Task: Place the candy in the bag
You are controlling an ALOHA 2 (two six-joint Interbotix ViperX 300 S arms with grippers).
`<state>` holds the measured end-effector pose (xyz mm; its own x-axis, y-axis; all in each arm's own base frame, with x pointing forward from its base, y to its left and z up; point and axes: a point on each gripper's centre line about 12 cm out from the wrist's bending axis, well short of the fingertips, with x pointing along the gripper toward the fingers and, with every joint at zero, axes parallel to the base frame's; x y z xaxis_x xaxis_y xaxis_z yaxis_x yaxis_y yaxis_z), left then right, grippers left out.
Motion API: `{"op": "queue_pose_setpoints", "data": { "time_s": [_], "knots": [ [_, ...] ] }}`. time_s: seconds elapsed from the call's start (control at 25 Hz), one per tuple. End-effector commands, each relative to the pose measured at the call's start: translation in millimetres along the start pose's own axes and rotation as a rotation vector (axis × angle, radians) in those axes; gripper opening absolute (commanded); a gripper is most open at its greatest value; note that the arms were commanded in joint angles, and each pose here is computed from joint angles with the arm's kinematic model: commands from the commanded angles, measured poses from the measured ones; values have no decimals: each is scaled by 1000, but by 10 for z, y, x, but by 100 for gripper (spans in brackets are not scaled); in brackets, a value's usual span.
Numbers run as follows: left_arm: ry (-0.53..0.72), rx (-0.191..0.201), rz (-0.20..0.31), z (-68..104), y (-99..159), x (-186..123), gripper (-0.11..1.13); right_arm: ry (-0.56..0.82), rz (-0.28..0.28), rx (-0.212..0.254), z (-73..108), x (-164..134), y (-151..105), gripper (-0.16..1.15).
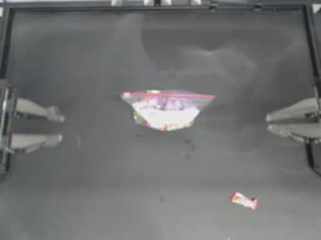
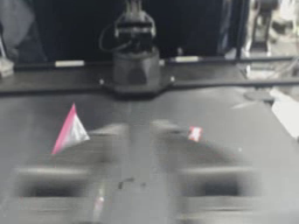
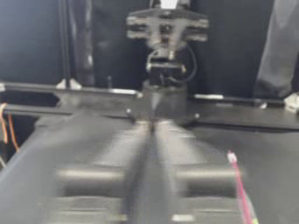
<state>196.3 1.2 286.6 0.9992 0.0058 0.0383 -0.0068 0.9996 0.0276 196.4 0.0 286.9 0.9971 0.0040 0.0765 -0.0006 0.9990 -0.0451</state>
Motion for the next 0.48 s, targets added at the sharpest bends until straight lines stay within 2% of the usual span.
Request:
{"op": "queue_pose_setpoints", "data": {
  "time_s": [0.04, 0.12, 0.48],
  "knots": [
    [16, 2, 21, 59, 45, 59, 101, -21, -1, 0, 100, 31, -4, 96],
    [22, 2, 30, 51, 63, 59, 98, -12, -5, 4, 116, 38, -13, 102],
    [85, 1, 81, -47, 168, 71, 98, 176, -86, 26, 258, 190, -199, 100]
  ]
}}
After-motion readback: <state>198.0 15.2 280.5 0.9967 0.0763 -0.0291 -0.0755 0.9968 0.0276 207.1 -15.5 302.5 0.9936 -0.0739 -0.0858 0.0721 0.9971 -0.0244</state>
